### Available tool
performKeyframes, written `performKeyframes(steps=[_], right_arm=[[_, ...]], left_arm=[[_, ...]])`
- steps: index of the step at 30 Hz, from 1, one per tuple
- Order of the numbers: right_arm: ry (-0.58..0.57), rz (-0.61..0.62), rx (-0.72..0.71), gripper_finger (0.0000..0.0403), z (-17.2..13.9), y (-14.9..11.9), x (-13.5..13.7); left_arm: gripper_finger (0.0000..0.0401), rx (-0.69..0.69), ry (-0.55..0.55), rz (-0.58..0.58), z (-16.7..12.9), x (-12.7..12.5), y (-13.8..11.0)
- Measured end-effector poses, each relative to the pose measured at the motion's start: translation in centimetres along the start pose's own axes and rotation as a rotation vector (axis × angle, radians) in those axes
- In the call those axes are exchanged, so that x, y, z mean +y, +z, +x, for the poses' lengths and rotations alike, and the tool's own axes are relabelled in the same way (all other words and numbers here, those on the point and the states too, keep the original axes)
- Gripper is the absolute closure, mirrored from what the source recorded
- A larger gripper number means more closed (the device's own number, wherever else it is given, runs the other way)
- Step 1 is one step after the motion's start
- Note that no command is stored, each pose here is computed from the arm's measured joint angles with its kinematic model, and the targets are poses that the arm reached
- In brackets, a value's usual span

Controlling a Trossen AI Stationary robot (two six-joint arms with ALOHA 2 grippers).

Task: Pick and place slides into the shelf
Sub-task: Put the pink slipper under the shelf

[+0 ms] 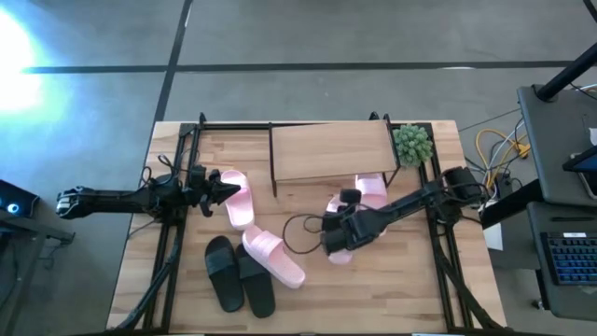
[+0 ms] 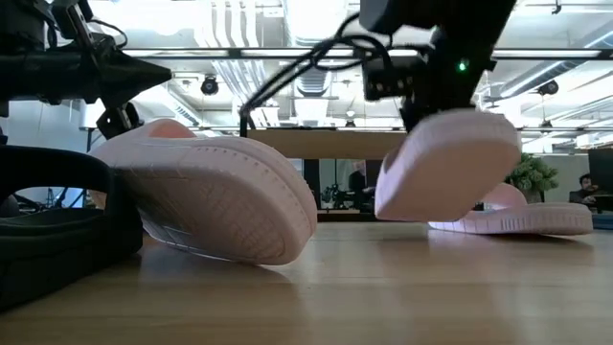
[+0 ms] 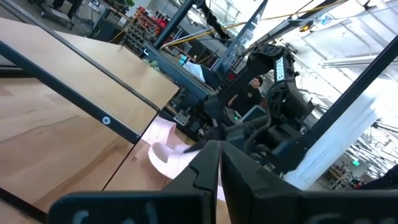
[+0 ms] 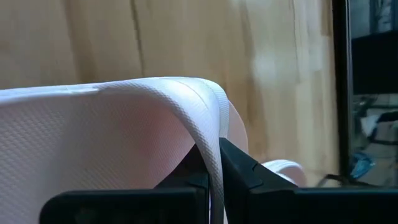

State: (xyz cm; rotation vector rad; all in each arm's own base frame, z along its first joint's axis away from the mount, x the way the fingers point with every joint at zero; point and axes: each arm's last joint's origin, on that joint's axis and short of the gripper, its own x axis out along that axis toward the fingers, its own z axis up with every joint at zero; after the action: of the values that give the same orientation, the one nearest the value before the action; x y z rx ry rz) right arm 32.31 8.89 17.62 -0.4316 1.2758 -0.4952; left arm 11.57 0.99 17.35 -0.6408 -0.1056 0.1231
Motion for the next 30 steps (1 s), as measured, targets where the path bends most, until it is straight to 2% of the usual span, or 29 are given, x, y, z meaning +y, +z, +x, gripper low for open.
performKeyframes(steps=[4,8,14,18,21,24,30], right_arm=[[0.003,-0.099,0.003,0.0381,1.2,-0.4,0.0],[-0.001,-0.137,0.015,0.0349,1.7,-0.9,0.1],[-0.010,-0.095,0.039,0.0296,2.1,-1.6,0.2],[-0.011,-0.057,0.038,0.0267,1.1,-1.3,0.0],[-0.001,-0.006,0.010,0.0254,-0.1,-1.0,-0.4],[0.023,0.069,0.003,0.0247,-1.4,-1.1,-0.9],[0.201,0.435,0.030,0.0257,-4.3,-1.5,-2.9]], left_arm=[[0.0399,0.000,0.000,0.033,0.0,0.0,0.0],[0.0399,-0.001,-0.001,0.050,0.0,0.0,0.0],[0.0399,0.000,0.000,0.050,0.0,0.0,0.0],[0.0399,-0.002,-0.002,0.049,0.0,0.0,0.0],[0.0399,-0.002,-0.001,0.046,0.0,0.0,0.0],[0.0399,-0.004,-0.002,-0.007,0.0,0.0,0.0],[0.0399,-0.001,-0.006,-0.118,0.0,0.0,0.0]])
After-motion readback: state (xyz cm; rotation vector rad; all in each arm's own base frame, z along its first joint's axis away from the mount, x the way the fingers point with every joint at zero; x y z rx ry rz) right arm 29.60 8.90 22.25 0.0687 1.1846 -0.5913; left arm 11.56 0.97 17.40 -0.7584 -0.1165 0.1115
